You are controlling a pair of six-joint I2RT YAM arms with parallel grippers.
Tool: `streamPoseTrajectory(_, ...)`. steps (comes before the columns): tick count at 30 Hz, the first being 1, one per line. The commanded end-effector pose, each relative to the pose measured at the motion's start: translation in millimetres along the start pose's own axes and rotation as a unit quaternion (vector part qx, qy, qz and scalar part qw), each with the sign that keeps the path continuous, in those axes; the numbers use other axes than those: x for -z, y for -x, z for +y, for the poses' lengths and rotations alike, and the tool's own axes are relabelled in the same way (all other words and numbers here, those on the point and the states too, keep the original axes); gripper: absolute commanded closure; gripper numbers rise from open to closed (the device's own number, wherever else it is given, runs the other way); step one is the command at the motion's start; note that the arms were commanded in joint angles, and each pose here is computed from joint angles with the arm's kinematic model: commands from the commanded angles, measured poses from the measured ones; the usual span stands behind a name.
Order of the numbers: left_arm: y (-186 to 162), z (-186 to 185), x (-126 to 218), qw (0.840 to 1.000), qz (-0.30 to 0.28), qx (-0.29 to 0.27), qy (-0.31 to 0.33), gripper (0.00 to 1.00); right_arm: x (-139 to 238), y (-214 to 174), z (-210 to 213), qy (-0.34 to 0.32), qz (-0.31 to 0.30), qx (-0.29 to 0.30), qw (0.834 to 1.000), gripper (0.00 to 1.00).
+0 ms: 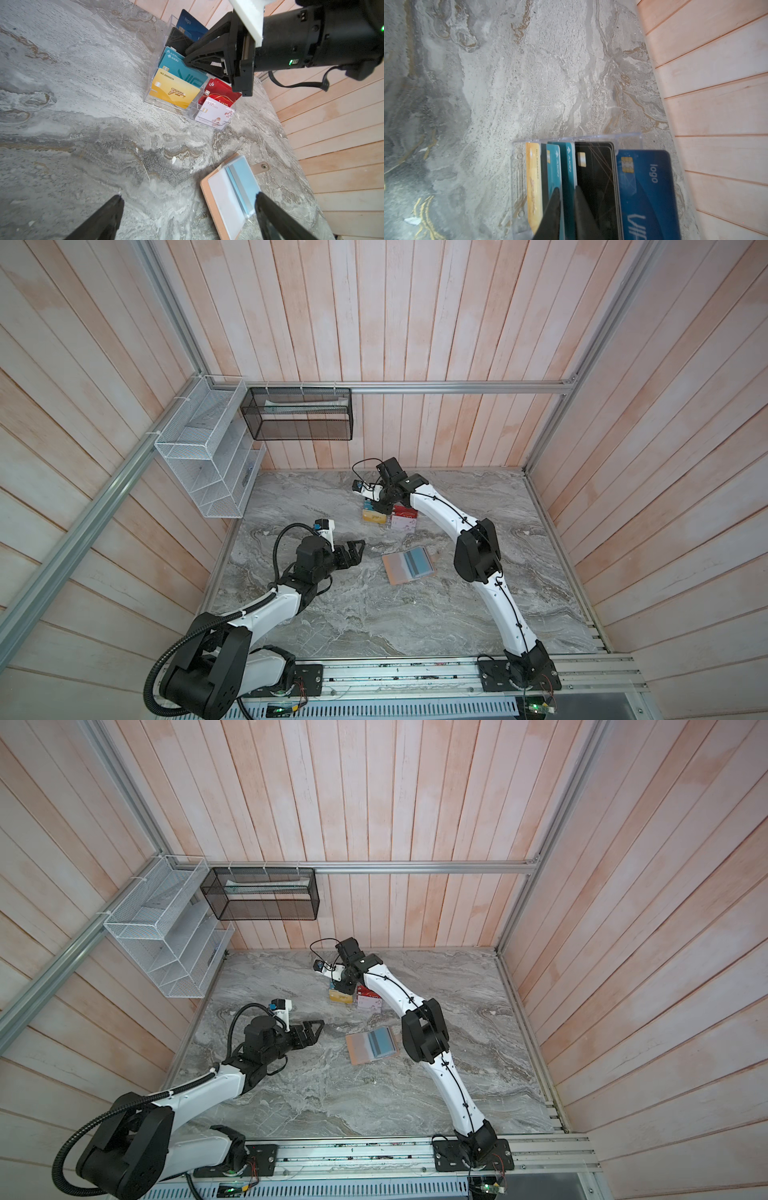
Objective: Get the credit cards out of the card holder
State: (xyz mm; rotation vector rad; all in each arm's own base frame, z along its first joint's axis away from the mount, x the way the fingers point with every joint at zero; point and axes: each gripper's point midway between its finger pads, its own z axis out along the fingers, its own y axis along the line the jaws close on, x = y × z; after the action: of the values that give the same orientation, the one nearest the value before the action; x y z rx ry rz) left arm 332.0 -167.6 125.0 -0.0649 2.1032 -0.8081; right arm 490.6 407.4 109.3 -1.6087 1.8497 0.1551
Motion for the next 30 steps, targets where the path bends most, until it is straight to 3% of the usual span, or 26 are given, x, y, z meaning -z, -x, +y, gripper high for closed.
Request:
streamPoseTrajectory(1,3.3,-1.4,0.1,1.0,-0.006,0.001,-0.006,0.0,-6.2,-8.8,-1.2,-0.004,0.011,-0.009,1.0,0.84)
streamPoseTrajectory(14,3.1,-1.9,-0.8,1.0,-0.005,0.002,-0.008,0.0,-6.7,-9.1,-5.4,-0.014,0.011,-0.013,1.0,0.84)
streamPoseTrajectory(20,3.0,-5.3,-1.7,1.0,0.005,0.009,-0.013,0.0,10.2,2.7,-7.9,-0.015,-0.003,-0.022,1.0,0.83)
streamPoseTrajectory(30,3.9,-12.5,9.6,1.0,0.002,0.007,-0.019,0.0,48.4,23.1,-8.8,-0.03,-0.026,-0.042,0.998,0.73)
